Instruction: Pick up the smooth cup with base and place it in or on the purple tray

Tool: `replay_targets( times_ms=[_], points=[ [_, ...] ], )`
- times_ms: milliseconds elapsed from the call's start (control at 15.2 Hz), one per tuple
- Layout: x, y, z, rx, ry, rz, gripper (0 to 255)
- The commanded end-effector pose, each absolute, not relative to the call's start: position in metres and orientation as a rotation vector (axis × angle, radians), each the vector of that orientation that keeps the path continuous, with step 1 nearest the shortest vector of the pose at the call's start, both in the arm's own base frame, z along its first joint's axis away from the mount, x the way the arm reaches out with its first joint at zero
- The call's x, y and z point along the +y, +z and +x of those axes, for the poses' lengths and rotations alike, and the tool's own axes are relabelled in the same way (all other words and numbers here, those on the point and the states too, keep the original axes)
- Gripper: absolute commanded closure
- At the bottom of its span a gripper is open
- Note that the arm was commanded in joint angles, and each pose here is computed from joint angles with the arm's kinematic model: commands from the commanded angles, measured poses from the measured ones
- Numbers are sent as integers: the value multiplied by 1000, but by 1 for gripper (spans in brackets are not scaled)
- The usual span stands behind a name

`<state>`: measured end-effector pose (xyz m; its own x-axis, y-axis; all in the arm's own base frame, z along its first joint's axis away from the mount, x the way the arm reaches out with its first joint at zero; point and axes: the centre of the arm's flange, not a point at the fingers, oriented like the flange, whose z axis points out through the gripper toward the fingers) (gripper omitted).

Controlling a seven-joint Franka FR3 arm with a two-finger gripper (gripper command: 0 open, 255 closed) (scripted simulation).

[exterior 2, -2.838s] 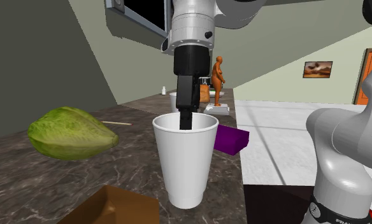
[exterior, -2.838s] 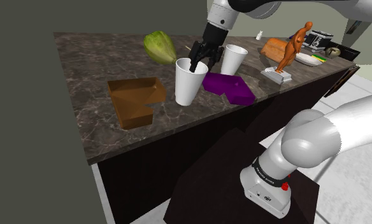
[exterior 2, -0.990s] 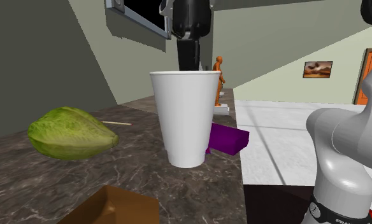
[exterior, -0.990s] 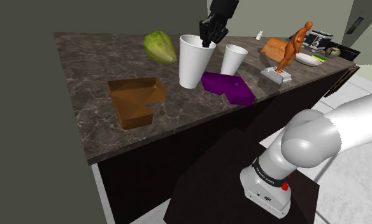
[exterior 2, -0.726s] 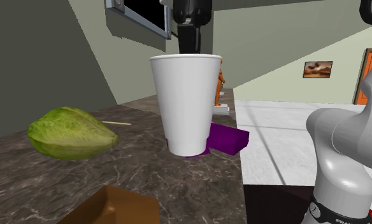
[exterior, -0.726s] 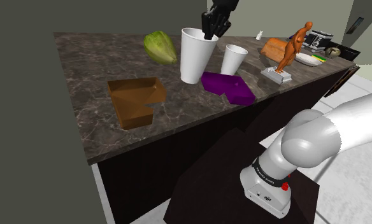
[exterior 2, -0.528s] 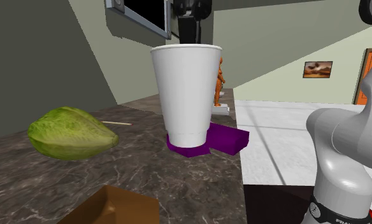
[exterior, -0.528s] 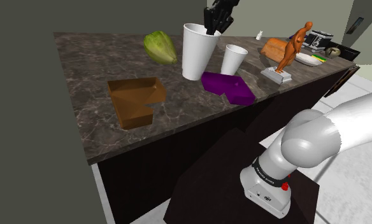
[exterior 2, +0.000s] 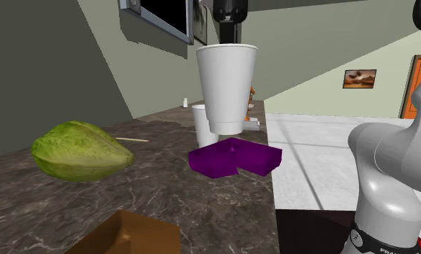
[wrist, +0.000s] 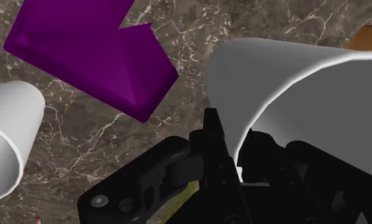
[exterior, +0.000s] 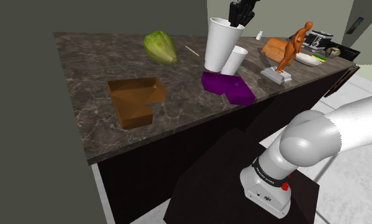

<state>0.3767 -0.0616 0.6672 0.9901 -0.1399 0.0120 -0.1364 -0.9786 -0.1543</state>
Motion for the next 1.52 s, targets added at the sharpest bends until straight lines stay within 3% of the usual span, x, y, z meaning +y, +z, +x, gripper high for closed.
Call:
replay_targets(
  times_ms=[0,594,1452],
  points=[
    [-87,673,368,207,-34,-2981,255],
    [-193,695,336,207,-34,-2981,255],
    [-193,627,336,207,-34,-2981,255]
  ],
)
